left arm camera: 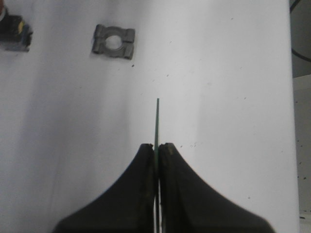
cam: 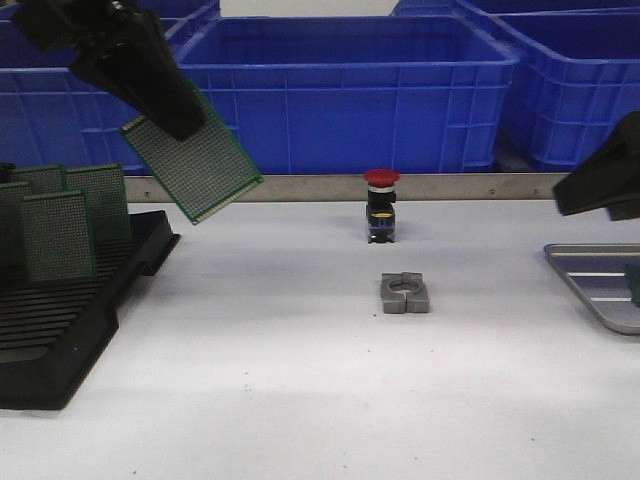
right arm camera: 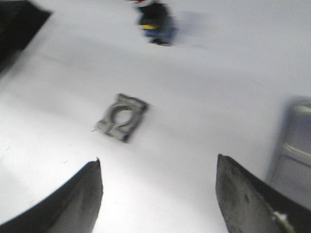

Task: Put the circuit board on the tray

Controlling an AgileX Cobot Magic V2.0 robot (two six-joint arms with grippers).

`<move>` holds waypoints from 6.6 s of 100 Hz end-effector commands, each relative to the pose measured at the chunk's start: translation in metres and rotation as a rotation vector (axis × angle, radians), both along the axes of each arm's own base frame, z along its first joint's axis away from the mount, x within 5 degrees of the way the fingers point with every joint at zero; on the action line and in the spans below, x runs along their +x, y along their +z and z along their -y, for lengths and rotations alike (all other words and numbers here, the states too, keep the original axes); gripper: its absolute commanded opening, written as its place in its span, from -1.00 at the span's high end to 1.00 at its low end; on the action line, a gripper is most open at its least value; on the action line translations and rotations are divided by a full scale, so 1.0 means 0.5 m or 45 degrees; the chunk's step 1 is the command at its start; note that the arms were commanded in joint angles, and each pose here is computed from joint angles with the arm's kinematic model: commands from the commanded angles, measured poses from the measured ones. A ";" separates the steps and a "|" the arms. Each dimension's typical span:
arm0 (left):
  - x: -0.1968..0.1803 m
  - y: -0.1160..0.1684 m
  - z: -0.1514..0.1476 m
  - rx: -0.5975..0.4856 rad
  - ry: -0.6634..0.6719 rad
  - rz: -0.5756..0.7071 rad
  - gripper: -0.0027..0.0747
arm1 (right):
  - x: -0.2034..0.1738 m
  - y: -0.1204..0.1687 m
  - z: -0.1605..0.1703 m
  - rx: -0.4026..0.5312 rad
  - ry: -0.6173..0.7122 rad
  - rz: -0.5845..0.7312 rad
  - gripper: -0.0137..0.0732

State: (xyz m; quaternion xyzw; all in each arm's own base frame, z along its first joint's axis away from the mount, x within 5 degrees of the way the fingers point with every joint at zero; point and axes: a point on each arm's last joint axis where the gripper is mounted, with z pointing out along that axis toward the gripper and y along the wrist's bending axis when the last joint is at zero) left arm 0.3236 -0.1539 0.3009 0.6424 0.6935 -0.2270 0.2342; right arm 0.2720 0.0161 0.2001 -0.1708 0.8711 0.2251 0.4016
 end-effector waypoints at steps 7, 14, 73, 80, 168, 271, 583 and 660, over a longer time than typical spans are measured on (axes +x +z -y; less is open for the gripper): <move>-0.046 0.049 0.050 -0.097 -0.128 -0.018 0.98 | -0.016 0.046 -0.093 -0.042 0.498 0.324 -0.51; -0.057 0.049 0.070 -0.102 -0.166 -0.022 0.98 | -0.027 0.049 -0.126 -0.052 0.637 0.385 -0.51; -0.111 0.060 0.149 -0.205 -0.303 -0.064 0.98 | -0.063 0.081 -0.242 0.228 0.782 0.463 -0.45; -0.111 0.061 0.150 -0.213 -0.301 -0.068 0.98 | -0.057 0.085 -0.241 0.251 0.722 0.466 -0.24; -0.079 0.066 0.133 -0.219 -0.180 0.023 -0.30 | -0.048 0.076 -0.234 0.214 0.637 0.414 0.84; -0.021 0.077 0.054 -0.219 0.025 0.053 -0.29 | 0.047 -0.035 0.032 -0.142 -0.672 -0.114 0.82; -0.555 -0.002 -0.261 -0.929 1.281 1.010 0.98 | -0.451 0.160 -0.012 0.051 -0.470 1.254 0.82; -0.535 -0.041 -0.285 -1.003 1.532 0.963 0.98 | -0.451 0.160 -0.012 0.051 -0.470 1.254 0.82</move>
